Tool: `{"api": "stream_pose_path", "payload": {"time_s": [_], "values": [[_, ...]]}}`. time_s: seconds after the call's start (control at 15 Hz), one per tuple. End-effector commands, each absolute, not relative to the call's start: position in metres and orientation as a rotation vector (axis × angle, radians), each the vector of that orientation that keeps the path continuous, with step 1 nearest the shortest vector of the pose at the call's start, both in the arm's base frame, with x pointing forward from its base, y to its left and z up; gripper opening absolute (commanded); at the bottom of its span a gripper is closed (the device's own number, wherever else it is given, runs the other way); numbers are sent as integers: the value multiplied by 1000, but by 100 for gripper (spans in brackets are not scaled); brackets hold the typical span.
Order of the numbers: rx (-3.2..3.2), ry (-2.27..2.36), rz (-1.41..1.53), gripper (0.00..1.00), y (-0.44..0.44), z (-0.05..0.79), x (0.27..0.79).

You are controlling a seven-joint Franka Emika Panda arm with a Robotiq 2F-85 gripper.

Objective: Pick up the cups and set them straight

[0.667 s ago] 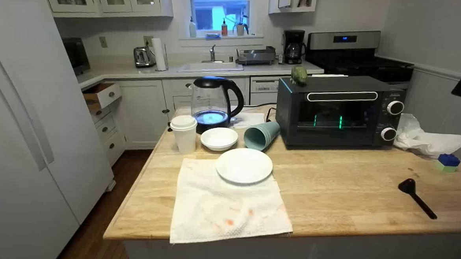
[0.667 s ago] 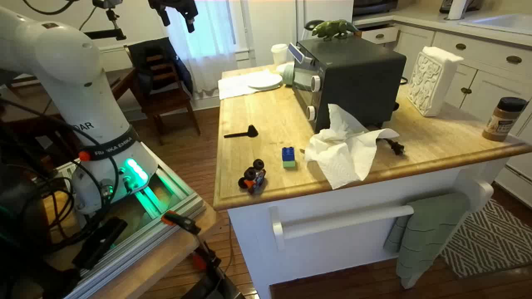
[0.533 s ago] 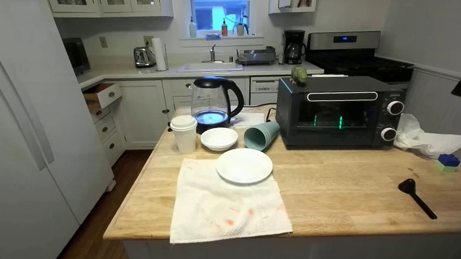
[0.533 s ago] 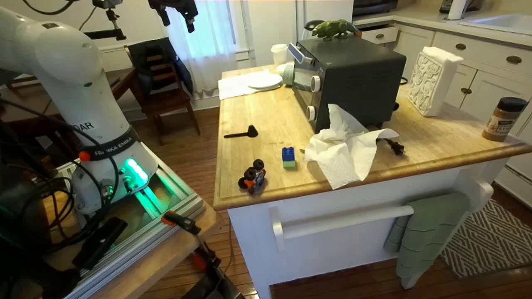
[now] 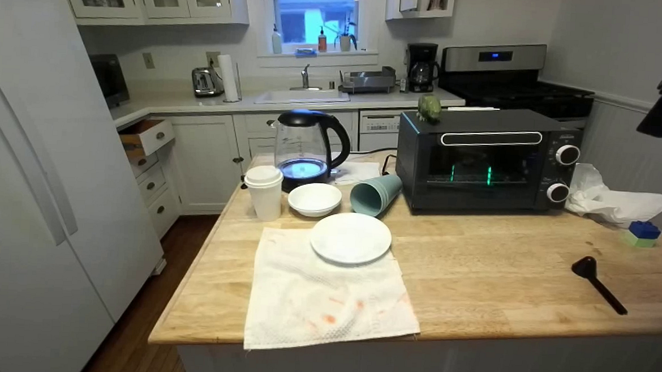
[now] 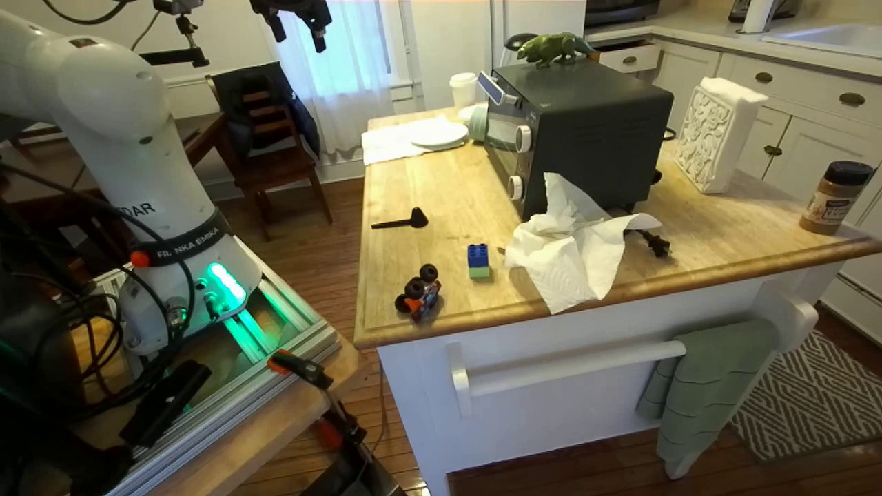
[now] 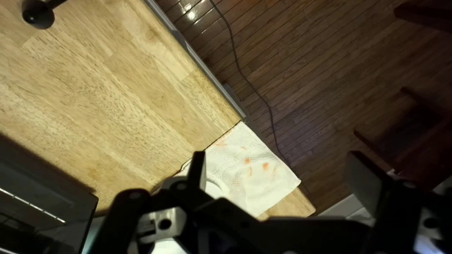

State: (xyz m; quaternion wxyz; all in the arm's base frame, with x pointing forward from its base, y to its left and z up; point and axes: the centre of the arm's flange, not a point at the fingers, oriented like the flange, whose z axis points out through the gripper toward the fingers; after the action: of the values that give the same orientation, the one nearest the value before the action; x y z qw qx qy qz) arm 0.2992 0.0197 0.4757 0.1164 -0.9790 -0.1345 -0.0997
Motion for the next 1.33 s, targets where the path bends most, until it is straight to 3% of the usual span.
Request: {"api": "stream_pose_path", "payload": {"time_s": [0.0, 0.47, 1.27], "values": [[-2905, -366, -319, 100, 46, 474, 361], [-3099, -353, -354, 100, 113, 463, 464], [-3648, -130, -393, 100, 132, 398, 625]]}}
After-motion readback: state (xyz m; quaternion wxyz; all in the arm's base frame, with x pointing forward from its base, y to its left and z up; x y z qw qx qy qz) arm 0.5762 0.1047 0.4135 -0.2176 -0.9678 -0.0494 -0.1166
